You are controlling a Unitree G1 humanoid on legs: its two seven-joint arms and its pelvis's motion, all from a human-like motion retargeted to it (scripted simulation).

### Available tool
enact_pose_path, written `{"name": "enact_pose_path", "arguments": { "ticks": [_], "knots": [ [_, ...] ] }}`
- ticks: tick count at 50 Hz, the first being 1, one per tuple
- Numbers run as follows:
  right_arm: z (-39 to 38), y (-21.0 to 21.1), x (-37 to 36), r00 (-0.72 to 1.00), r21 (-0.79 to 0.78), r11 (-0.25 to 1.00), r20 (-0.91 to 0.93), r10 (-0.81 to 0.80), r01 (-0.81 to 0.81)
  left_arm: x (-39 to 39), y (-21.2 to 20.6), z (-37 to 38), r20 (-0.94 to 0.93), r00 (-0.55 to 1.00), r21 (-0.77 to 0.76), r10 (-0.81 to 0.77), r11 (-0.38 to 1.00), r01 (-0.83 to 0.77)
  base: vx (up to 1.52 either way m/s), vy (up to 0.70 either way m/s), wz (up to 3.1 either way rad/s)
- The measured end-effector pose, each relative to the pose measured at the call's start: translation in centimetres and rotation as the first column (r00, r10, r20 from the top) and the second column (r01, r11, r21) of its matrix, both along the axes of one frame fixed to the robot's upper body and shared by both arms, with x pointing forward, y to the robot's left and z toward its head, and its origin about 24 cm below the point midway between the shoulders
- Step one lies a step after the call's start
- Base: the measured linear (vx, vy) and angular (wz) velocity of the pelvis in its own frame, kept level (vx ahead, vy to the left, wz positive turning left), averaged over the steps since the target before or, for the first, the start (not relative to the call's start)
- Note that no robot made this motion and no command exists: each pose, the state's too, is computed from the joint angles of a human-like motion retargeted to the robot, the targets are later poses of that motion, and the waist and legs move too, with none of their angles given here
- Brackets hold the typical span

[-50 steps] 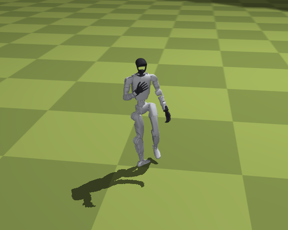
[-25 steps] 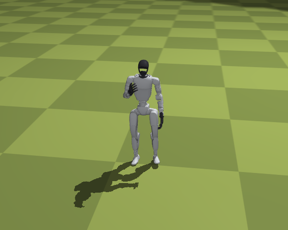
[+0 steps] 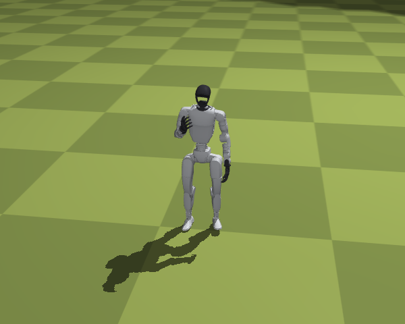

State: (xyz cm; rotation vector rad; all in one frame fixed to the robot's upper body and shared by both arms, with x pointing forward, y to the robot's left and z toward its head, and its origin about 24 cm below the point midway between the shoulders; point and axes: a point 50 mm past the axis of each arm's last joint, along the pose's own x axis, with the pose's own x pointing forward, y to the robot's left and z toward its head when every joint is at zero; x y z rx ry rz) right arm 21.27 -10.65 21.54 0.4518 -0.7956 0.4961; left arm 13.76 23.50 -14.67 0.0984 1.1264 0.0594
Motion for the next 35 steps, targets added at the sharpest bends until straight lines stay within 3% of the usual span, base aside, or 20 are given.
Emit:
{"name": "enact_pose_path", "arguments": {
  "ticks": [25, 35],
  "knots": [
    [-0.2, 0.0, 0.2, 1.000, -0.012, 1.000, -0.018, 0.012, -0.012, 1.6, -0.2, 0.7, 0.080, 0.993, -0.050, 0.092, 0.995, -0.088, 0.06, 0.06, 0.12],
    [-0.6, -0.3, 0.2, 0.999, 0.007, 1.000, -0.041, 0.006, -0.006, 1.3, -0.3, 0.5, 0.040, 0.999, -0.013, 0.008, 1.000, -0.008, 0.07, 0.09, 0.13]
  ]
}}
